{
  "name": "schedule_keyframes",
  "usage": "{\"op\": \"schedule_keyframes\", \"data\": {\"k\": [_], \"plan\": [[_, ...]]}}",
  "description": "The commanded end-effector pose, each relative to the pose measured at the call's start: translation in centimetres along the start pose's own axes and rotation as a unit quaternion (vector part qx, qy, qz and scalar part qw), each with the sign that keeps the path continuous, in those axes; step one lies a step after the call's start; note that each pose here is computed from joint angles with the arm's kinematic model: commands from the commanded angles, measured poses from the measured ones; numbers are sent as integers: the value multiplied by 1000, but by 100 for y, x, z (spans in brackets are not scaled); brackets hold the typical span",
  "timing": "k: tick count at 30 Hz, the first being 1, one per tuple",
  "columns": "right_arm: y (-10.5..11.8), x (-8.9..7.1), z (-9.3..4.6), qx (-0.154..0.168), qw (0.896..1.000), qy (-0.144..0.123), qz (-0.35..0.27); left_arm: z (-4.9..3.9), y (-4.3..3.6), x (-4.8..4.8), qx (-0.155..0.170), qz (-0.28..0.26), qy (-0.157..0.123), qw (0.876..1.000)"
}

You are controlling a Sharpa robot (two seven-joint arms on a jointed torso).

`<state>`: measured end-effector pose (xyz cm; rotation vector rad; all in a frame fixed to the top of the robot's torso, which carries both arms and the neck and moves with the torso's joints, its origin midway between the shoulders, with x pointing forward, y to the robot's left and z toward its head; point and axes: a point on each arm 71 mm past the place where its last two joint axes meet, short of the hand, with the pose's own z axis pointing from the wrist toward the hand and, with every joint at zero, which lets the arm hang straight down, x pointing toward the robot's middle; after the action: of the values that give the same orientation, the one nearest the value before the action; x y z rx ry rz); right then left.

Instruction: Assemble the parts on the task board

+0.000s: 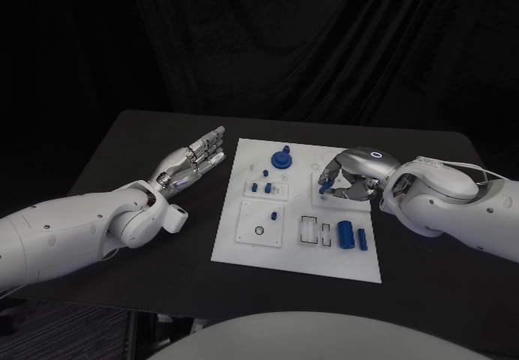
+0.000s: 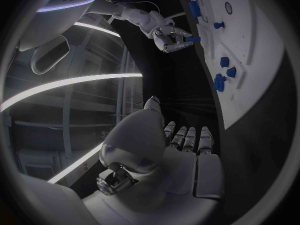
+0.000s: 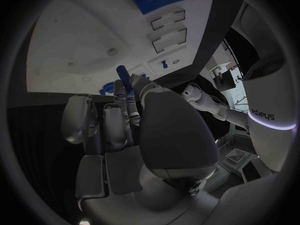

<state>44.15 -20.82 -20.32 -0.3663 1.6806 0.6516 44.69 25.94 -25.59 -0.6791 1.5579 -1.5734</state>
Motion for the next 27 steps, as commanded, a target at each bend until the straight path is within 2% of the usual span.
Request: {"op": "schedule_keyframes", "data": {"k": [1,6,10,20,27], "plan": [[65,-142,-13,-11,1000,-27,9,-2,-86,26,61,-5,8,998],[254,-230,-15,-35,999,-25,11,0,-82,29,59,-6,9,998],[489,-199,41,-71,997,-12,4,4,-77,31,58,-7,10,998],[1004,150,247,-161,986,22,-41,-8,-80,49,56,-11,14,998],[1222,303,415,-195,978,43,-63,-3,-81,71,53,-14,17,998]]}}
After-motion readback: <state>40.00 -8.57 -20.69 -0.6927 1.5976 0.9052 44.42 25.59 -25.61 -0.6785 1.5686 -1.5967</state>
